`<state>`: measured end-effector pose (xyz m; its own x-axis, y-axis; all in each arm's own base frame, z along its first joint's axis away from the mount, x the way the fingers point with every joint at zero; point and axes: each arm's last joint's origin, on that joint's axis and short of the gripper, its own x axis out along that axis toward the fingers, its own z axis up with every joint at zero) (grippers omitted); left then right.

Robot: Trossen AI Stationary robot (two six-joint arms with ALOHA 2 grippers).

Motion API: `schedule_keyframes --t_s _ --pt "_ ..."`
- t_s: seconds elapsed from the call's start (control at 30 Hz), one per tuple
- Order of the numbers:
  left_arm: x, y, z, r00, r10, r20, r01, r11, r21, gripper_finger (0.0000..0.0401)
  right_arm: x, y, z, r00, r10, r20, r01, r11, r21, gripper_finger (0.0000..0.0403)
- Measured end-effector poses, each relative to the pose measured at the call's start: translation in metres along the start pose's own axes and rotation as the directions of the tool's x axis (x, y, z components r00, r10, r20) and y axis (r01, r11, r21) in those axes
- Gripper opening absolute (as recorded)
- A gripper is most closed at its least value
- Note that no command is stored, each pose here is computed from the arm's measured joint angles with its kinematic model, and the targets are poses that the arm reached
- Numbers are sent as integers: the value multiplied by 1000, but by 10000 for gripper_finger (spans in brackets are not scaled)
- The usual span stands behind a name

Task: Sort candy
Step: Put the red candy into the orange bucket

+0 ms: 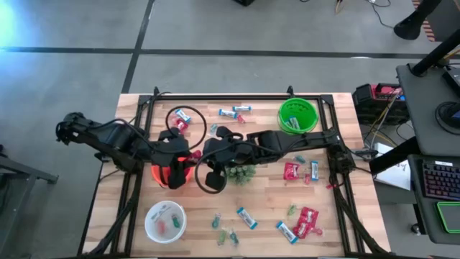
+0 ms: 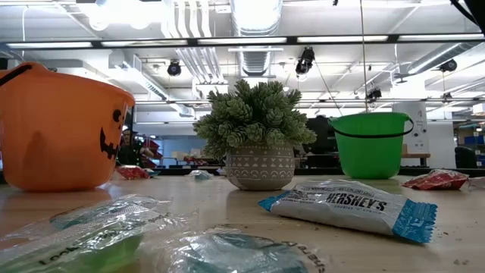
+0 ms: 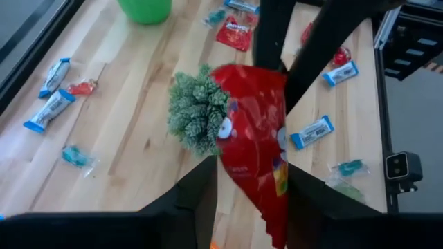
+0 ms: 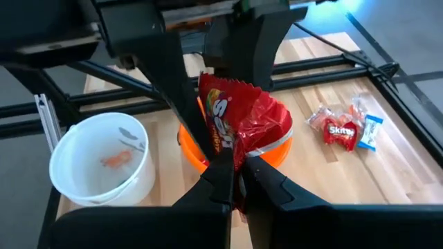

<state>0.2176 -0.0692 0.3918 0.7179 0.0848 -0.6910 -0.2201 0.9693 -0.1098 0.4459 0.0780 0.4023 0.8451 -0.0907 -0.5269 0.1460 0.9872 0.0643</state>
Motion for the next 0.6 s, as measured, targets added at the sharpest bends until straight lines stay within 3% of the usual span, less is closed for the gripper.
schedule_keyframes --t_s 0.27,0.47,0.6 --pt "4 -4 3 1000 -14 19 13 999 51 12 -1 0 -2 1000 18 -23 -19 1000 -16 9" --pt "3 -2 2 1000 -11 10 10 998 56 7 -1 0 -2 1000 18 -26 -18 1000 -17 12" --pt "2 -1 -2 999 -16 -34 19 997 80 4 -1 -1 -3 999 16 -41 -17 1000 -18 35"
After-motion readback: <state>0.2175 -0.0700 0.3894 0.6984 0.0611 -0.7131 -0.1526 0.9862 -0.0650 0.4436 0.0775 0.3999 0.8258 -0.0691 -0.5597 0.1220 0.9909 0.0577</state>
